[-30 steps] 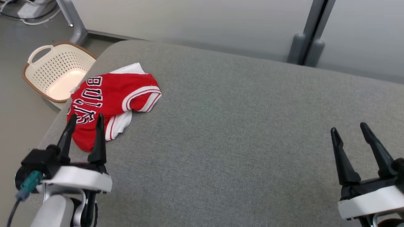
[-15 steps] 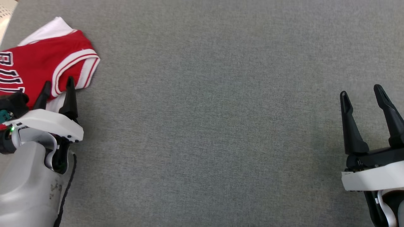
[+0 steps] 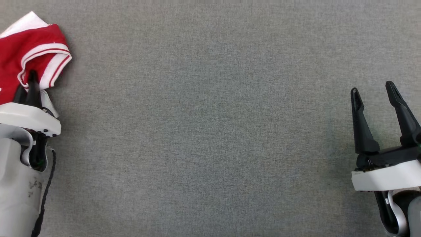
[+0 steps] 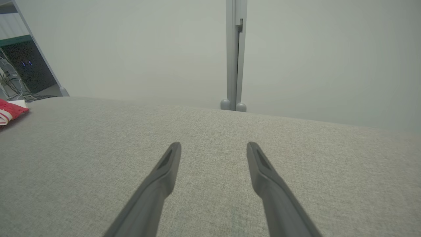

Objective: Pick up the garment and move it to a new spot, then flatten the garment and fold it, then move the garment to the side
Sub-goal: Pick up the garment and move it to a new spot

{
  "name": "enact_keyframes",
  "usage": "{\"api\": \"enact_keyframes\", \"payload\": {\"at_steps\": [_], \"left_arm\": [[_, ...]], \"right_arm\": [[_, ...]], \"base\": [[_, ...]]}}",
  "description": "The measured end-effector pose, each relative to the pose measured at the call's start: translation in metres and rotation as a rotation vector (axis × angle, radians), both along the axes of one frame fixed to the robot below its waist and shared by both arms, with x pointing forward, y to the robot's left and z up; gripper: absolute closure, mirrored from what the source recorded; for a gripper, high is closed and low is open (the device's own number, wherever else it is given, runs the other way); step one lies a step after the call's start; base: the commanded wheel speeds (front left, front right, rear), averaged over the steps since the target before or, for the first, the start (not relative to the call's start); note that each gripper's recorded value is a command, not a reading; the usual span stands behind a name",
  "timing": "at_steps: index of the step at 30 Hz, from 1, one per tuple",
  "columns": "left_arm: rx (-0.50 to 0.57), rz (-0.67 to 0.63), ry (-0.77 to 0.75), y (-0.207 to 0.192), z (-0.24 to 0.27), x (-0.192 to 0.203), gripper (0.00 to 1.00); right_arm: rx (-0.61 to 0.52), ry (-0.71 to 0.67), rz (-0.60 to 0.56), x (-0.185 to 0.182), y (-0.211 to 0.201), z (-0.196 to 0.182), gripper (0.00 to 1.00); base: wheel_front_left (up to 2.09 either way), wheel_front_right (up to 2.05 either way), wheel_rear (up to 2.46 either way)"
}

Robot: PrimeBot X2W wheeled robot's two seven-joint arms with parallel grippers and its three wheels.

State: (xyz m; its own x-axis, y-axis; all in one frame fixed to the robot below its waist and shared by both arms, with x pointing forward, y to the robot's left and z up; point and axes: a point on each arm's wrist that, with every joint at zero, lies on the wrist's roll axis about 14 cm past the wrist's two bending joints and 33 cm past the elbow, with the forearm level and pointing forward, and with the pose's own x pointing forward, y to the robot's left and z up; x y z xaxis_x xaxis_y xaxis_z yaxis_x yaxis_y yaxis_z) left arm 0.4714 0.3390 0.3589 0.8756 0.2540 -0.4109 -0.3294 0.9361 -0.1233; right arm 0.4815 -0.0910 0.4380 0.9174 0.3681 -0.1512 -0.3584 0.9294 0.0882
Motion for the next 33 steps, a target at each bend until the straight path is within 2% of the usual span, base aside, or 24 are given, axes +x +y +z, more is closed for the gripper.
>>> {"api": "enact_keyframes", "payload": {"at_steps": [6, 13, 18, 22, 24, 25, 33], "left_arm": [[0.081, -0.032, -0.175, 0.008, 0.060, -0.005, 1.00], [0.156, -0.108, -0.369, -0.026, 0.122, -0.035, 1.00], [0.161, -0.183, -0.486, -0.070, 0.154, -0.063, 1.00], [0.121, -0.272, -0.535, -0.111, 0.169, -0.078, 1.00], [0.100, -0.334, -0.540, -0.133, 0.172, -0.077, 1.00], [0.066, -0.404, -0.528, -0.158, 0.169, -0.074, 1.00], [-0.112, -0.717, -0.501, -0.279, 0.157, -0.054, 1.00]], "right_arm": [[0.014, -0.050, -0.004, -0.009, 0.001, 0.023, 0.00], [0.039, -0.097, -0.025, -0.035, -0.003, 0.051, 0.00], [0.052, -0.132, -0.055, -0.060, -0.013, 0.073, 0.00], [0.063, -0.168, -0.098, -0.078, -0.028, 0.090, 0.00], [0.060, -0.185, -0.122, -0.083, -0.036, 0.096, 0.00], [0.054, -0.192, -0.154, -0.088, -0.047, 0.099, 0.00], [0.048, -0.200, -0.273, -0.103, -0.083, 0.100, 0.00]], "base": [[0.00, 0.00, 0.00], [0.00, 0.00, 0.00], [0.00, 0.00, 0.00], [0.00, 0.00, 0.00], [0.00, 0.00, 0.00], [0.00, 0.00, 0.00], [0.00, 0.00, 0.00]]}}
